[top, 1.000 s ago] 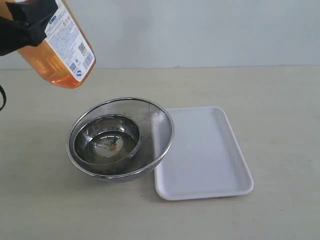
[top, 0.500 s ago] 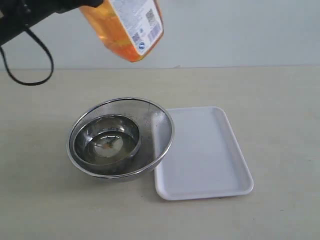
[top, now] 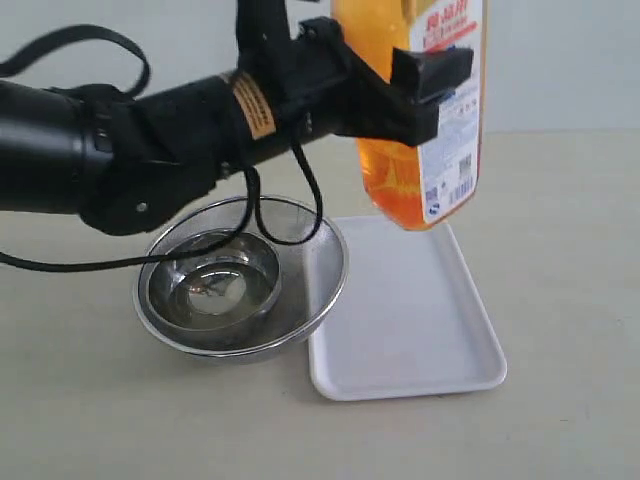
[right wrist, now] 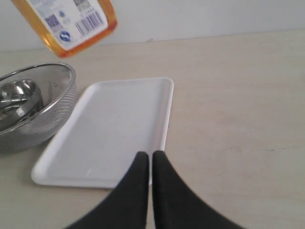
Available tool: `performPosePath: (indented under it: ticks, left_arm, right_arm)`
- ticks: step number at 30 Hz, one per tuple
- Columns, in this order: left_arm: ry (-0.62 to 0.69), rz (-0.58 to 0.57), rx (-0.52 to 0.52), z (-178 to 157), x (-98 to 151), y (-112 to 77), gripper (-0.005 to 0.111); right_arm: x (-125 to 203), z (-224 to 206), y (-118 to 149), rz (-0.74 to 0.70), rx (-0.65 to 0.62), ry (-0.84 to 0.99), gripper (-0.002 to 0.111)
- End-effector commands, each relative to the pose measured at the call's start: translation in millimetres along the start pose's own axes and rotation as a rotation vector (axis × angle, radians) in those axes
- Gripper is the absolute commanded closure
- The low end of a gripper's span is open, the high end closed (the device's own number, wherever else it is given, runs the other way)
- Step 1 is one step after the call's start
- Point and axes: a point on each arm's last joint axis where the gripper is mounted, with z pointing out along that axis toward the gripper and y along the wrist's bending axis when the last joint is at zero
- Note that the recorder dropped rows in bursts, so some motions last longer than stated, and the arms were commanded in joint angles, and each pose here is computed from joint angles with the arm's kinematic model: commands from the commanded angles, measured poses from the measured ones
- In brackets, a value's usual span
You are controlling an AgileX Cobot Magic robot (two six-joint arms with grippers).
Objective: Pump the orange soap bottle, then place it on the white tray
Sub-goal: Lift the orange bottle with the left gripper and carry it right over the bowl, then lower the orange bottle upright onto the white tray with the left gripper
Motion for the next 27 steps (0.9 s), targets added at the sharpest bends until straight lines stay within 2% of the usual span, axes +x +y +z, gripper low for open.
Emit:
performPosePath:
  ticks: [1,9,19,23,25,27]
  left_arm:
    - [-0.066,-0.024,0.035,15,8,-3.8,0.102]
    - [0.035,-0.034,0.051,27,57,-7.4,0.102]
    - [0.076,-0.058,0.06,33,93,-4.6,0.102]
    - [0.099,-0.035,0.064,34,102,-4.1,0.093]
    - [0.097,-0.023,0.066,34,103,-4.0,0.082]
    - [0.097,-0.023,0.066,34,103,-4.0,0.066]
  right_arm:
    - [0,0,0,0.001,0.001,-0.004,0.108]
    - [-1,0,0,0.001,0.002,-0.01,0.108]
    - [-1,0,0,0.001,0.002,-0.01,0.108]
    - [-1,0,0,0.001,0.002,-0.01,0.108]
    - [-1,0,0,0.001,0.002,-0.01,0.108]
    - [-1,0,0,0.001,0.002,-0.01,0.108]
